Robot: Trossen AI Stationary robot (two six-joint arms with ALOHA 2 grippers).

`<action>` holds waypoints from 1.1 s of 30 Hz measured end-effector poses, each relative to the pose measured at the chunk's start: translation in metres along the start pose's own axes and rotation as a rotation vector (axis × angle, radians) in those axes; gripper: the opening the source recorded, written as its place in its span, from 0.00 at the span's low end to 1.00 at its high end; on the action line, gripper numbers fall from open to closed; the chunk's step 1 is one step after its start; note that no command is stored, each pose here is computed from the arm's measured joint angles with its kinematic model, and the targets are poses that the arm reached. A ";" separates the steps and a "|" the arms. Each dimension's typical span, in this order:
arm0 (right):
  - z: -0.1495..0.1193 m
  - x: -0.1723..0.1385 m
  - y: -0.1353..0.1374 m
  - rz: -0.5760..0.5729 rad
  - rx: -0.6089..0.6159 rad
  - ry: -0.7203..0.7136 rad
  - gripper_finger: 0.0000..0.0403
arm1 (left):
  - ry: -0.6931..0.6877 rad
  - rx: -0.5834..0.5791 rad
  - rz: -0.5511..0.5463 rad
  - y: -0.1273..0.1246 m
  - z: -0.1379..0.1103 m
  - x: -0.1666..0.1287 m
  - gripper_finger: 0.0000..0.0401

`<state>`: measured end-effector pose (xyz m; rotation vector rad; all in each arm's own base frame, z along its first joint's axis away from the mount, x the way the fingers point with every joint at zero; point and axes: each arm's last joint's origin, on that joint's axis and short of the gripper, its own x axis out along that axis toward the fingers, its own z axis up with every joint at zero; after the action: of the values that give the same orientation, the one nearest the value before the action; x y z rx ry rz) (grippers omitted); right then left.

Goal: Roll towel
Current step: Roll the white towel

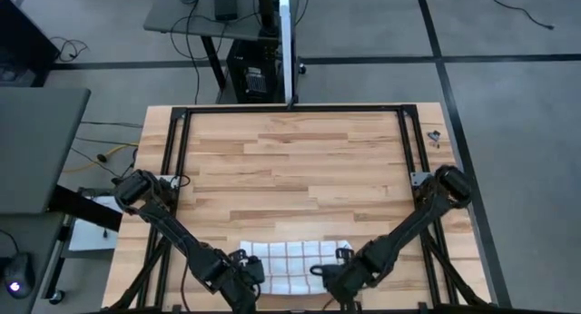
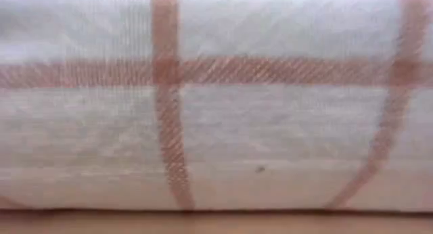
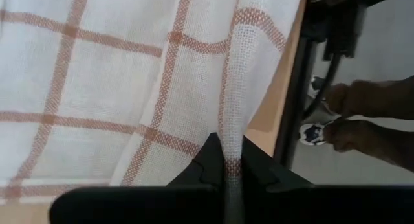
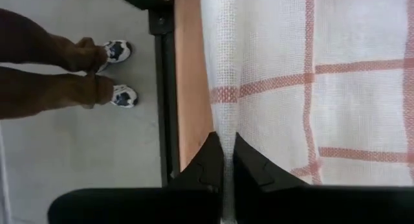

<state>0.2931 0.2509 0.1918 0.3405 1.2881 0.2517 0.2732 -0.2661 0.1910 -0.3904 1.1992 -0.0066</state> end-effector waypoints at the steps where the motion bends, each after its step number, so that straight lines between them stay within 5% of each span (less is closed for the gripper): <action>1: -0.001 -0.001 -0.005 0.000 0.007 0.000 0.00 | -0.002 0.004 0.000 0.001 0.001 0.000 0.00; 9: -0.001 -0.010 -0.039 0.081 0.072 0.016 0.00 | -0.013 0.014 0.057 0.013 0.013 0.000 0.00; 18: 0.008 -0.014 -0.055 0.431 0.123 0.008 0.00 | 0.078 0.049 -0.129 0.016 0.030 -0.015 0.00; 33: -0.024 0.012 -0.083 0.313 0.196 0.021 0.00 | 0.123 0.078 -0.064 0.037 0.048 0.023 0.01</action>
<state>0.2723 0.1818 0.1434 0.7099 1.2807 0.3953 0.3181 -0.2220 0.1735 -0.3636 1.3027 -0.1340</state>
